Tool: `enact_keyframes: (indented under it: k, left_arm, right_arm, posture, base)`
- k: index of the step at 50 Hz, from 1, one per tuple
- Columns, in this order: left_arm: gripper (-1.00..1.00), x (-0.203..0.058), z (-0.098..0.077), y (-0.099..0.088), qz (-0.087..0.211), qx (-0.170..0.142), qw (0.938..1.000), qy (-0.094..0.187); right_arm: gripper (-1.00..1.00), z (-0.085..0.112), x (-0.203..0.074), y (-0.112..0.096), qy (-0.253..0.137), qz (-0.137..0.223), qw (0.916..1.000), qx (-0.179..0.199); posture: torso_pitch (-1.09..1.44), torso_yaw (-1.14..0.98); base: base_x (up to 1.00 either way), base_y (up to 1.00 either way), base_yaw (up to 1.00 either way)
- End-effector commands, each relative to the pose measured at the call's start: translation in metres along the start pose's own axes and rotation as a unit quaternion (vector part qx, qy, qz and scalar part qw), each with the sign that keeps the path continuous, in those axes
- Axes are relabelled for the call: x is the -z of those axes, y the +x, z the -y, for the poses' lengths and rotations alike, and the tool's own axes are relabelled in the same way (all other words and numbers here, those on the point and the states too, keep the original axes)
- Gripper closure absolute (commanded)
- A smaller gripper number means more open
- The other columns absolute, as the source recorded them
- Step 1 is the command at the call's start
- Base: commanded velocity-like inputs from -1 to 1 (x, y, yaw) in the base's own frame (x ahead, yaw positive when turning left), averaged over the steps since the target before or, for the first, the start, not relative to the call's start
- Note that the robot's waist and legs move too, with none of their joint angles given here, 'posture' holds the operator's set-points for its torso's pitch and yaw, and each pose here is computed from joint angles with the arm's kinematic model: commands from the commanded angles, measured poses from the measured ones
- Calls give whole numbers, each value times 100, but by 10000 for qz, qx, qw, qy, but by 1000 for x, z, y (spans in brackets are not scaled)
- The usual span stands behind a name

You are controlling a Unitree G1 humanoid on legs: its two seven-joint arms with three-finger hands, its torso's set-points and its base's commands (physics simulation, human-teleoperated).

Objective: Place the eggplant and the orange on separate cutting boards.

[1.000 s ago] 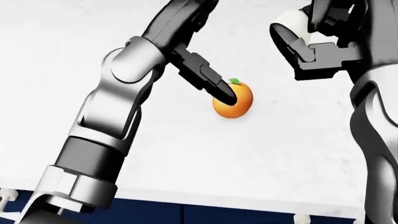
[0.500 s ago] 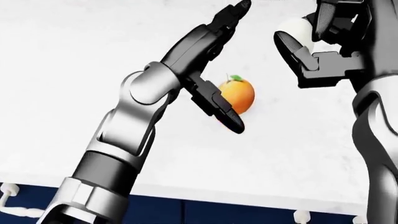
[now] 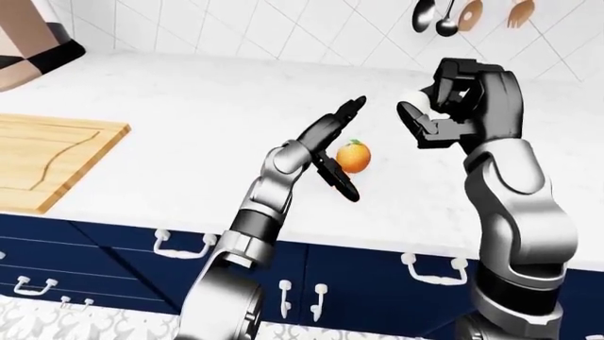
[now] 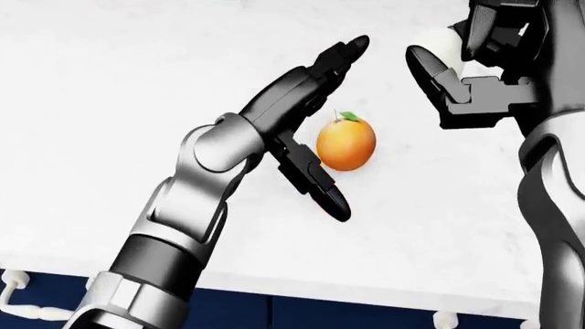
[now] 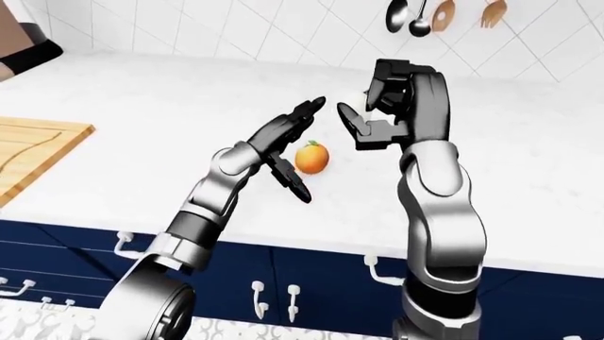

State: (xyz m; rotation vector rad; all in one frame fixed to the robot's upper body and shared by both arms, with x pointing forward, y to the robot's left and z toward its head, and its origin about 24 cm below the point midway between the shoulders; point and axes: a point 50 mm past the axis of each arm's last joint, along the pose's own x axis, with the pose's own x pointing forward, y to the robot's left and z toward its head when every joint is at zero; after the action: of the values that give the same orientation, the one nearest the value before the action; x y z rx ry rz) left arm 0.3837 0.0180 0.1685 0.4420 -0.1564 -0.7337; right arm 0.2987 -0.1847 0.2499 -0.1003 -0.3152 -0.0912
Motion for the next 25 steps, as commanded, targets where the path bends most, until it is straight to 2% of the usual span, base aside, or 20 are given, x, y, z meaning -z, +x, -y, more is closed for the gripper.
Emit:
enact_keyframes:
  k: [1,17,24,25]
  left_arm:
    - [-100,-25,-8,2,474,-131,9985,232]
    - [-100,-19,-7,2,336,-79,9991,249]
    - [-73,-15,-5,2,243,-40,9993,274]
    - [-58,-15,-5,2,239,-31,9993,283]
  right_arm:
    - [100,2,-19,0,-3,485,9988,63]
    - [100,5,-15,-4,59,454,9989,118]
    - [100,6,-21,-5,79,501,9986,120]
    - [100,6,-21,-5,60,501,9987,118]
  posture:
    - [0,0]
    - [0,0]
    - [0,0]
    - [0,0]
  base:
    - [0,0,0]
    - [0,0,0]
    - [0,0,0]
    - [0,0,0]
